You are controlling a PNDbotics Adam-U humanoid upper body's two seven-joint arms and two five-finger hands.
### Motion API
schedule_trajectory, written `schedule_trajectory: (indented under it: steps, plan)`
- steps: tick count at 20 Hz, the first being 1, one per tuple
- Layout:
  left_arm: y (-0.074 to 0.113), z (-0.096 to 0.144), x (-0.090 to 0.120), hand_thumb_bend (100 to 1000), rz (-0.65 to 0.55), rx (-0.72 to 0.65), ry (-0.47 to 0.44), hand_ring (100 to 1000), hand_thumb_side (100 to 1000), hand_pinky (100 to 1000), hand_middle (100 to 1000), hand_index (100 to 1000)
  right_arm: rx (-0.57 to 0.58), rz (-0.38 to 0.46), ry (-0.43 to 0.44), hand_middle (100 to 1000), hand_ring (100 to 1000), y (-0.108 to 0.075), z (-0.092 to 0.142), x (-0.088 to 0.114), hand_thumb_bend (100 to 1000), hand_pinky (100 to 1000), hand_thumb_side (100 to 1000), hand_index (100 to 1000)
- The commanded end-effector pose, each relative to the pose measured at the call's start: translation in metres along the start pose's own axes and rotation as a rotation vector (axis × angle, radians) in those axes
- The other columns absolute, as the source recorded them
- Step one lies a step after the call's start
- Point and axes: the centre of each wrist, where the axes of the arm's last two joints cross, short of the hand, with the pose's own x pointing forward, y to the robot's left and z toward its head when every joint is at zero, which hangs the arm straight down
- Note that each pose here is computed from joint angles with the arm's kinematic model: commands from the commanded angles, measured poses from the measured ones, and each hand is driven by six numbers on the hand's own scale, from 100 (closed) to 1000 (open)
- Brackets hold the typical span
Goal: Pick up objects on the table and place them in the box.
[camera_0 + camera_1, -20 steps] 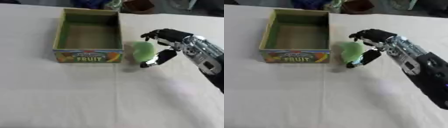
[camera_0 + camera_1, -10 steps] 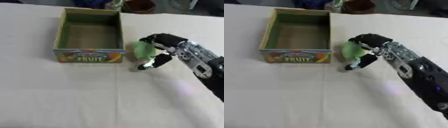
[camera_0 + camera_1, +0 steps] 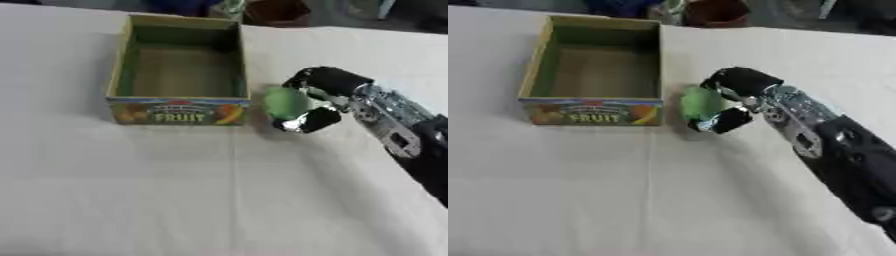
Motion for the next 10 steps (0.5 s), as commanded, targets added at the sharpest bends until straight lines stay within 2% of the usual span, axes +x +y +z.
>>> schedule_trajectory:
  steps: [1, 3, 5, 6, 7, 10]
  plan:
    - [-0.0007, -0.0066, 0.0073, 100, -0.011, -0.022, -0.034, 429, 778, 438, 458, 586, -0.037, 0.021, 0.009, 570, 866, -0.0148, 0.0069, -0.005, 170, 809, 731, 806]
    - [-0.0006, -0.0066, 0.0073, 100, -0.011, -0.023, -0.034, 429, 779, 438, 458, 586, -0.046, 0.017, 0.008, 554, 853, -0.015, 0.0079, -0.0051, 100, 796, 683, 791]
    - [-0.0005, -0.0067, 0.0074, 100, -0.011, -0.022, -0.034, 429, 779, 438, 458, 586, -0.061, 0.02, 0.001, 541, 836, -0.017, 0.0093, -0.0044, 100, 780, 561, 779]
    - [-0.0005, -0.0068, 0.0075, 100, -0.011, -0.022, -0.034, 429, 779, 438, 458, 586, -0.068, 0.024, -0.003, 541, 836, -0.0179, 0.01, -0.0043, 100, 780, 561, 779]
    - [-0.0005, -0.0069, 0.0075, 100, -0.011, -0.022, -0.034, 429, 778, 438, 459, 587, -0.08, 0.032, -0.008, 528, 807, -0.0199, 0.0107, -0.004, 100, 763, 495, 765]
    - [-0.0004, -0.0068, 0.0075, 100, -0.011, -0.022, -0.033, 430, 778, 438, 459, 588, -0.12, 0.05, -0.013, 496, 759, -0.0225, 0.0124, -0.0046, 100, 733, 479, 718]
